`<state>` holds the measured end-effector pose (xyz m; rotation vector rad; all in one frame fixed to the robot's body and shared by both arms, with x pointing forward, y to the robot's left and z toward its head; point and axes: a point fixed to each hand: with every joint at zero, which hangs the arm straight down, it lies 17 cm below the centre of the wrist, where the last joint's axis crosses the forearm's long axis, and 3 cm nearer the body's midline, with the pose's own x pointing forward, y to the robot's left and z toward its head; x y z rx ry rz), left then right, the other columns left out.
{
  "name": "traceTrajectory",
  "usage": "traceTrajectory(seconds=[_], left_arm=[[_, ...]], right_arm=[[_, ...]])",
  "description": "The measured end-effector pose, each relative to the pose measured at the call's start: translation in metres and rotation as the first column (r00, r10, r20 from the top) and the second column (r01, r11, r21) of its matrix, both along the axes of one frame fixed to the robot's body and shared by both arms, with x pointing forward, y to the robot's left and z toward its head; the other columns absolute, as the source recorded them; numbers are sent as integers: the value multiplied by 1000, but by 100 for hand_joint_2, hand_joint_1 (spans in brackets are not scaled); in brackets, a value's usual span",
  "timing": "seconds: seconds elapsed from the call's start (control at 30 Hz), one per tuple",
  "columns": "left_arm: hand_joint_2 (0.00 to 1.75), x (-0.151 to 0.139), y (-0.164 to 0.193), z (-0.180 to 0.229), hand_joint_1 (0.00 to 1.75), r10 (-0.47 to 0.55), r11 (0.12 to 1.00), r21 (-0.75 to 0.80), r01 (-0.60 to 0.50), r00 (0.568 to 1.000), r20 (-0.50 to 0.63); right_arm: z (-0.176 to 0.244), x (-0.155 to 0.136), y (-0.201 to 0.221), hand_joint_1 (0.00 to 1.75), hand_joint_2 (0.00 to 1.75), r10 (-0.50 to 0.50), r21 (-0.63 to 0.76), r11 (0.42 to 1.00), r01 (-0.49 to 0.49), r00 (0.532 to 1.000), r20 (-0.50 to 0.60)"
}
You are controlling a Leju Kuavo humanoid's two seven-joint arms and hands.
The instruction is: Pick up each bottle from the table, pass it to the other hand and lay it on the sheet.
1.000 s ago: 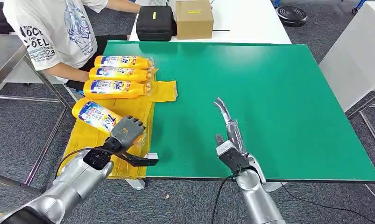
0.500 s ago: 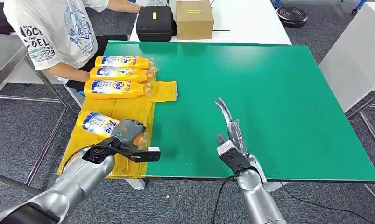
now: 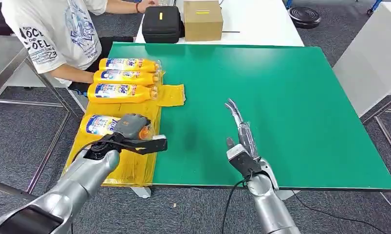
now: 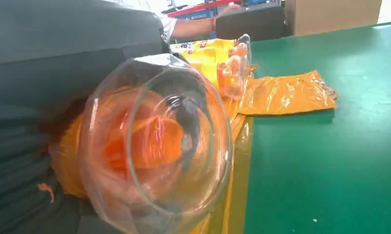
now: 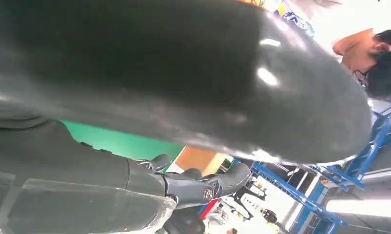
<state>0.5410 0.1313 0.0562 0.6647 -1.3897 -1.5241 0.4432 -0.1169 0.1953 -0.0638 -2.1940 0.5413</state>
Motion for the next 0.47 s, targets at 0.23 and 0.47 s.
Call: traceTrajectory(seconds=[0.23,0.47], left_arm=[[175,-7,-2,-9,175,12,1000,19,-12,1000,24],[175,-9,-1,-13,175,23,998,54,-26,998,54]], right_arm=[[-3,2,0,0,0,0,3,1000,0,1000,-11],[-7,3,0,0,0,1,2,1000,-1,1000,-23]])
